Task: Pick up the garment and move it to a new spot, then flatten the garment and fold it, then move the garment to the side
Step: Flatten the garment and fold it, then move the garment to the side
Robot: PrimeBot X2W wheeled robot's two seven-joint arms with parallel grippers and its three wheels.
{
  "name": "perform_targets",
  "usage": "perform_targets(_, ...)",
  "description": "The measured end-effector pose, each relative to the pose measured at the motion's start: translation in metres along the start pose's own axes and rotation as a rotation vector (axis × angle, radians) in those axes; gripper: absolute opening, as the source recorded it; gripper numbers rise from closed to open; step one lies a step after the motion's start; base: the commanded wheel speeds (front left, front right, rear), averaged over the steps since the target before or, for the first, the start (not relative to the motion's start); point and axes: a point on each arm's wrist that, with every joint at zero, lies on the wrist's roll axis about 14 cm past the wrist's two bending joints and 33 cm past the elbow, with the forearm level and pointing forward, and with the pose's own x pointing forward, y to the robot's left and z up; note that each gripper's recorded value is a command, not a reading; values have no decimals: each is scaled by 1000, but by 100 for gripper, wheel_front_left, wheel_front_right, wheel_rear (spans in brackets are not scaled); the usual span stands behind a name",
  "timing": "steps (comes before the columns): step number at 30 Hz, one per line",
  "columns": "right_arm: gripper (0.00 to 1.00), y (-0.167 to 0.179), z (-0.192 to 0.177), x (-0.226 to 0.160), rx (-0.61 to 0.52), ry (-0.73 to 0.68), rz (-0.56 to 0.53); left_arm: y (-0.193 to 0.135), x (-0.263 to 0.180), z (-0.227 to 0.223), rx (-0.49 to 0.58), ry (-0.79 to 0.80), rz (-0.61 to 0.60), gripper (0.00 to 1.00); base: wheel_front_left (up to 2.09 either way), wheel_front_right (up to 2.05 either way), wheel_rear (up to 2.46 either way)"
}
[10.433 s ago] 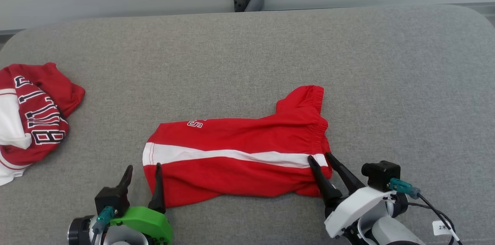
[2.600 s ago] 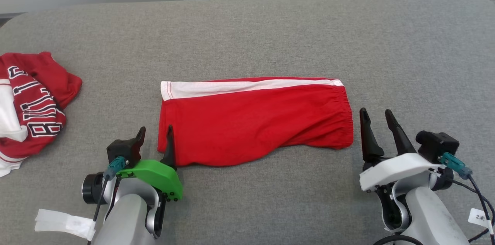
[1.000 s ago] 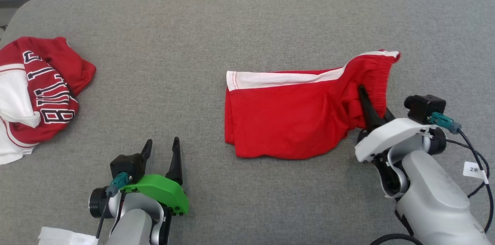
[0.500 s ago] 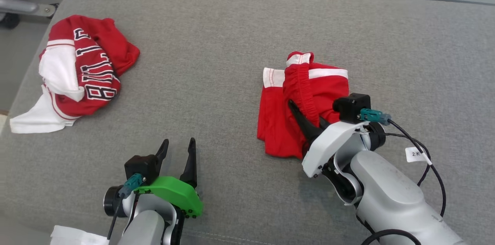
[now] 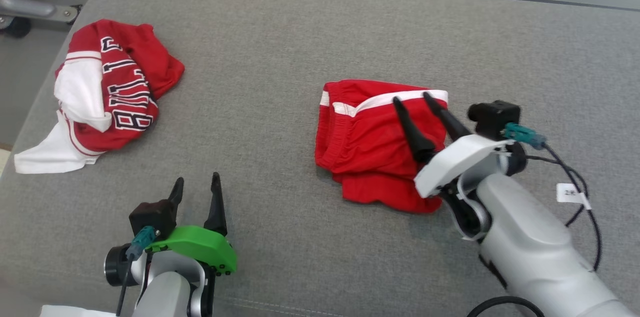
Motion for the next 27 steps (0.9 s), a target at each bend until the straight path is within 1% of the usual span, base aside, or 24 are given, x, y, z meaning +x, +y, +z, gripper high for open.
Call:
perform_targets(2, 100, -32, 23, -14, -68, -58, -72, -2, 3, 4, 9, -14, -2, 100, 0, 0, 0)
perform_targets(3, 100, -48, 33, -24, -66, -92, -122, -4, 5, 7, 15, -25, -8, 100, 0, 0, 0)
perform_targets(5, 100, -75, 39, -50, -120, -108, -203, -10, 9, 13, 37, -45, -24, 100, 0, 0, 0)
perform_targets(7, 100, -92, 42, -74, -148, -126, -275, -15, 10, 17, 47, -61, -38, 100, 0, 0, 0)
perform_targets(10, 100, -107, 49, -105, -197, -153, -356, -24, 11, 20, 76, -75, -65, 100, 0, 0, 0)
perform_targets(13, 100, -114, 48, -132, -224, -162, -417, -32, 10, 22, 96, -84, -91, 100, 0, 0, 0)
perform_targets(16, 100, -113, 51, -149, -226, -188, -454, -37, 6, 26, 116, -103, -110, 100, 0, 0, 0)
perform_targets(23, 100, -102, 46, -176, -234, -196, -485, -42, -12, 20, 144, -105, -141, 100, 0, 0, 0)
perform_targets(27, 100, -96, 41, -183, -235, -191, -484, -43, -22, 17, 149, -103, -151, 100, 0, 0, 0)
